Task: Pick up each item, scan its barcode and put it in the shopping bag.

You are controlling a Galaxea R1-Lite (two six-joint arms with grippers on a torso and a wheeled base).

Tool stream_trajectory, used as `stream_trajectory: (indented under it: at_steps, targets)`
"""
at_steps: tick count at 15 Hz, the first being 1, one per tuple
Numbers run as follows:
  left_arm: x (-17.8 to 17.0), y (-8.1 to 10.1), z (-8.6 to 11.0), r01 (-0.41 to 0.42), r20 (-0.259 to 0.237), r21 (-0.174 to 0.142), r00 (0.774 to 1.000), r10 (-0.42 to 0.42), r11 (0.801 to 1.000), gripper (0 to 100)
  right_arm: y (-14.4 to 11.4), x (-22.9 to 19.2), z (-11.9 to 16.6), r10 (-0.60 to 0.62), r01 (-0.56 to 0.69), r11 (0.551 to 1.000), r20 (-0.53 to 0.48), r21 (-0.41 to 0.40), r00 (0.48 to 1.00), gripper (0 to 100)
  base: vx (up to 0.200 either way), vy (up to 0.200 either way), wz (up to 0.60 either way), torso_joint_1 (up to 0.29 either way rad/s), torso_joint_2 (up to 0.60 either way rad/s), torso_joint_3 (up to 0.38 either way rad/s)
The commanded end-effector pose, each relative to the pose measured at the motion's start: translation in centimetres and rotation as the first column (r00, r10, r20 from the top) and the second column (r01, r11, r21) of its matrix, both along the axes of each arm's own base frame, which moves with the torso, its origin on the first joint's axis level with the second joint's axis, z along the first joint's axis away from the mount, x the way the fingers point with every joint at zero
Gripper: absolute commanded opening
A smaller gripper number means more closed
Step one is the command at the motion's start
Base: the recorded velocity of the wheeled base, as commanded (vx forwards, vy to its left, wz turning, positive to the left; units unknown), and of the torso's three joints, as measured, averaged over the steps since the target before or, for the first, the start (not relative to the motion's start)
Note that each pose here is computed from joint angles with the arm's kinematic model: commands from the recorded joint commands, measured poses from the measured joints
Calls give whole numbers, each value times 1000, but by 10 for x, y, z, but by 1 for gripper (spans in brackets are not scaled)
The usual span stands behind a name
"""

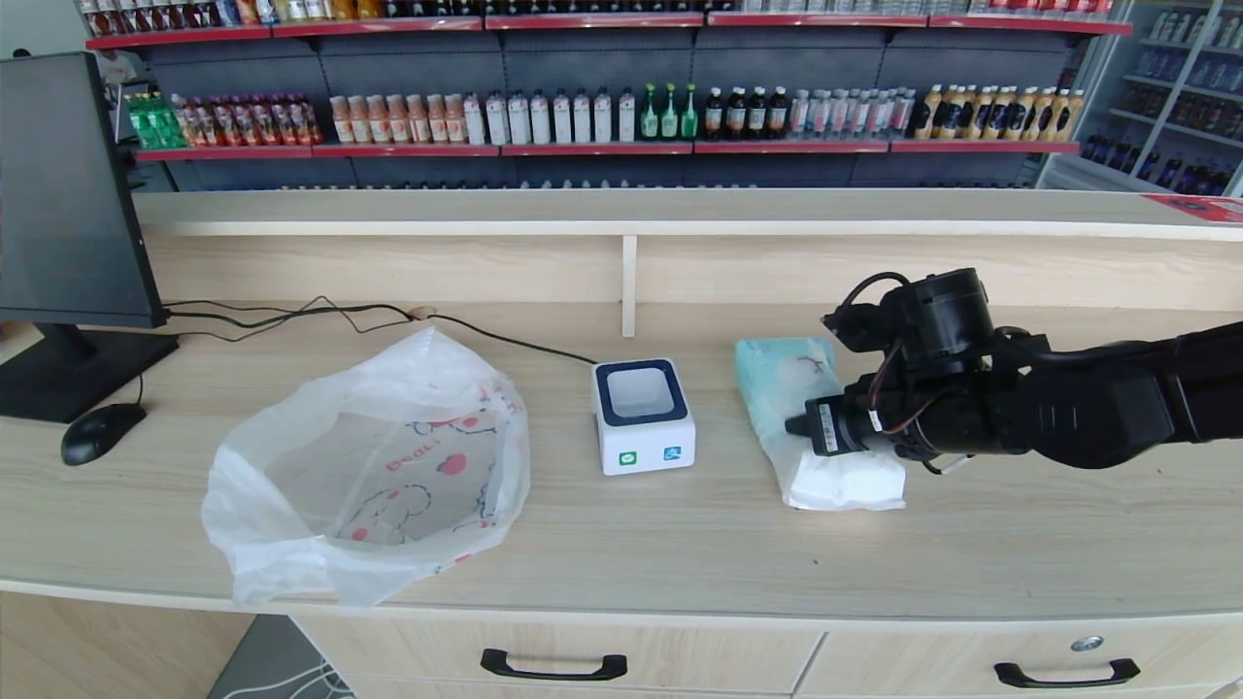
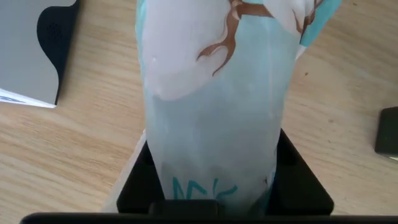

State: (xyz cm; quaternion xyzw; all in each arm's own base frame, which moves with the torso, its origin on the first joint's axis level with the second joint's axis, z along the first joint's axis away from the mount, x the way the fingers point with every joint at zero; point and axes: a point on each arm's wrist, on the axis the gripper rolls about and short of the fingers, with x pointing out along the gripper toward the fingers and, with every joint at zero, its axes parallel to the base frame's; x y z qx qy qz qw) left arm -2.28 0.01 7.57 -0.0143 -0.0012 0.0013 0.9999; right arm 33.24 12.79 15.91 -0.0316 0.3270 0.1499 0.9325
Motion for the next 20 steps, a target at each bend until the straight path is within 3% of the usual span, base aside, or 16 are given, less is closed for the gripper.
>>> stream_trajectory:
  at_steps: [1,10,14,20]
  targets:
    - [0,0,0,-1,1,-1,1000,1,1000,100,1,-7,3,9,-9,1000,3,0,1000,0,0,0,0,0,0,0]
    - [0,0,0,-2,1,-1,1000,2,1000,100,-8,-34,35,24,-26,999,86,20,996,0,0,0,0,0,0,0]
    - [0,0,0,-4,1,-1,1000,4,1000,100,-19,-72,56,42,-49,998,143,46,989,0,0,0,0,0,0,0]
    - [0,0,0,-4,1,-1,1000,4,1000,100,-39,-141,62,72,-86,994,193,65,979,0,0,0,0,0,0,0]
